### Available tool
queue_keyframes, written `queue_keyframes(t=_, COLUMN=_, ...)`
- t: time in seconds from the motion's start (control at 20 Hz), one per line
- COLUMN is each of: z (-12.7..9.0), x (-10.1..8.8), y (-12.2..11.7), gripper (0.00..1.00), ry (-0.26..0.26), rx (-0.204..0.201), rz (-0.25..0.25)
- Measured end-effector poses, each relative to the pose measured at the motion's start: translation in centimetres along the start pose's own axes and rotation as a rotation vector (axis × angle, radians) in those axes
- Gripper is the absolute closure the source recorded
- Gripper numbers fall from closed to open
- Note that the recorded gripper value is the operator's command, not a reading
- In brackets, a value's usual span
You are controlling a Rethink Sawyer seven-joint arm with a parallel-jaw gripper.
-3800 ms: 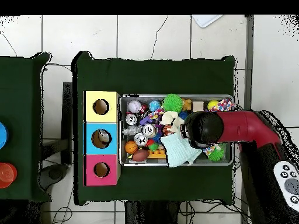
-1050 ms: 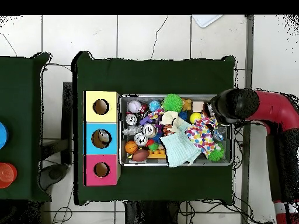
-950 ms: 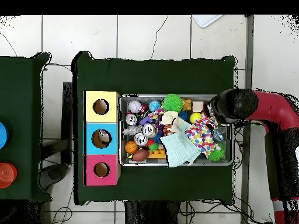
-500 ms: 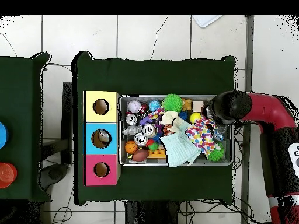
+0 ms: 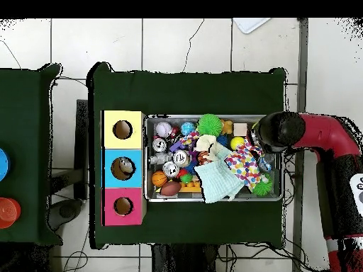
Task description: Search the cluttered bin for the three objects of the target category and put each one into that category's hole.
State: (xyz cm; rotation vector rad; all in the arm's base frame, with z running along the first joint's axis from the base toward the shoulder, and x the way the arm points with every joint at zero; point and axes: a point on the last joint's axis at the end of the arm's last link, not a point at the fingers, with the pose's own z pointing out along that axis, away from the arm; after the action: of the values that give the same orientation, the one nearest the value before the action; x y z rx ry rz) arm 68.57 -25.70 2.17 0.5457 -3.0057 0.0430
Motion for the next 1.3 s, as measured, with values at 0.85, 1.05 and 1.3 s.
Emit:
queue_keyframes(t=0.85, z=-0.6, x=0.1, y=-0.5, gripper=0.00, ry=-0.002, rx=0.014, rz=0.001)
queue_keyframes(t=1.05, z=-1.1, x=0.3, y=-0.7, gripper=0.00, ry=-0.003, rx=0.021, rz=0.002)
queue_keyframes(t=1.3, z=-1.5, x=1.2, y=-1.4, gripper=0.00, ry=0.001, rx=0.027, rz=0.010)
